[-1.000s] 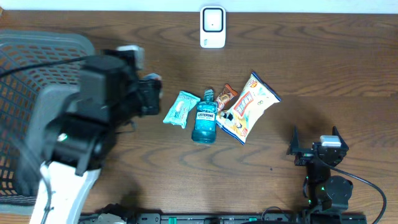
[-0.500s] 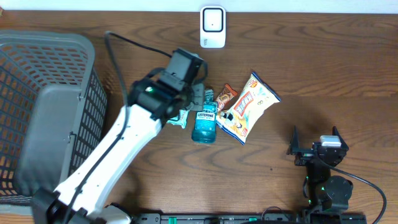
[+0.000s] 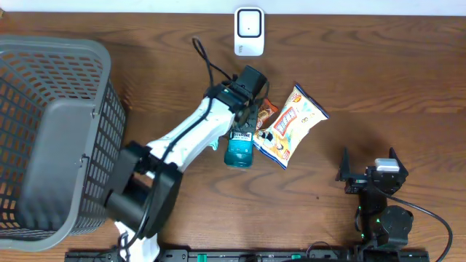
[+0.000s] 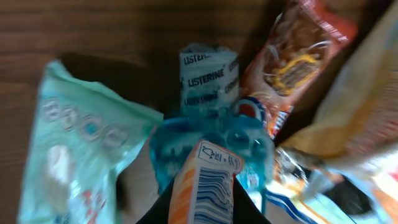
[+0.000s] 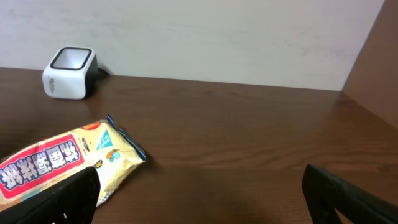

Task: Scan the item barcode
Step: 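Carry the orange box over the items toward the scanner with the left gripper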

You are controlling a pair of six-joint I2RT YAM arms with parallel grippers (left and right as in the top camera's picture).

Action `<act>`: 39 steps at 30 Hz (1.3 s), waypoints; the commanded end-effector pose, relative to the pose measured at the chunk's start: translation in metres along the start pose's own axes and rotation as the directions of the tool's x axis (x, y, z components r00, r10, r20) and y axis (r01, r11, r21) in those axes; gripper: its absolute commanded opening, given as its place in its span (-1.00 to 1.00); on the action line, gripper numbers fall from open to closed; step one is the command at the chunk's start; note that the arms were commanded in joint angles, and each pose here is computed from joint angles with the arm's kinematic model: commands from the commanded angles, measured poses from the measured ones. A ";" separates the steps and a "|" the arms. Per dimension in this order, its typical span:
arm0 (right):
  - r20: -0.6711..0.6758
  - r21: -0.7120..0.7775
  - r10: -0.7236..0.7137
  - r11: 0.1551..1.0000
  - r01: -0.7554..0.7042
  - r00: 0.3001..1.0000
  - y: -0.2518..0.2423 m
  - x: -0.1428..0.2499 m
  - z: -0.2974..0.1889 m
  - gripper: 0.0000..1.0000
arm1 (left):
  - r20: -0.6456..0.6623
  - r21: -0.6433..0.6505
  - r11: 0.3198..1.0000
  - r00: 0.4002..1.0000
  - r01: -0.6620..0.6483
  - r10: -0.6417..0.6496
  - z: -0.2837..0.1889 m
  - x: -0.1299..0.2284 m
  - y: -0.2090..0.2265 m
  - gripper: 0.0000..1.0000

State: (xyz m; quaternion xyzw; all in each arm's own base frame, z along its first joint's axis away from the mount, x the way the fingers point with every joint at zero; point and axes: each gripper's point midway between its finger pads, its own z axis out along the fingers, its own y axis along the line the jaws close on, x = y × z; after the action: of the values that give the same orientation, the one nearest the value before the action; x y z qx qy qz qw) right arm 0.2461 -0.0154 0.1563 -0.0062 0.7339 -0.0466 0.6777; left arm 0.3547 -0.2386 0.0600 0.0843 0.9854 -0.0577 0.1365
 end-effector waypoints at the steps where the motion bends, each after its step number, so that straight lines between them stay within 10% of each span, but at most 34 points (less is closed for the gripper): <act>1: -0.006 -0.007 -0.010 1.000 0.010 1.000 0.002 0.002 0.000 0.98 | -0.041 -0.033 0.999 0.999 0.001 -0.002 0.025 0.009 0.005 -0.82; 31: -0.006 -0.007 -0.010 1.000 0.010 1.000 0.002 0.002 0.000 0.99 | 0.034 -0.117 0.993 0.999 0.004 0.000 0.037 -0.006 0.018 -0.80; 39: -0.006 -0.007 -0.010 1.000 0.010 1.000 0.002 0.002 0.000 0.98 | 0.033 -0.118 0.993 0.999 0.004 0.000 0.037 -0.006 0.018 0.43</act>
State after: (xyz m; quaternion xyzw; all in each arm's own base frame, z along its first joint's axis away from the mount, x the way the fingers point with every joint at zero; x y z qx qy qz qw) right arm 0.2461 -0.0154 0.1562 -0.0062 0.7340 -0.0466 0.6775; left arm 0.3815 -0.2326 0.0438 0.0697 0.9809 -0.0185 0.1805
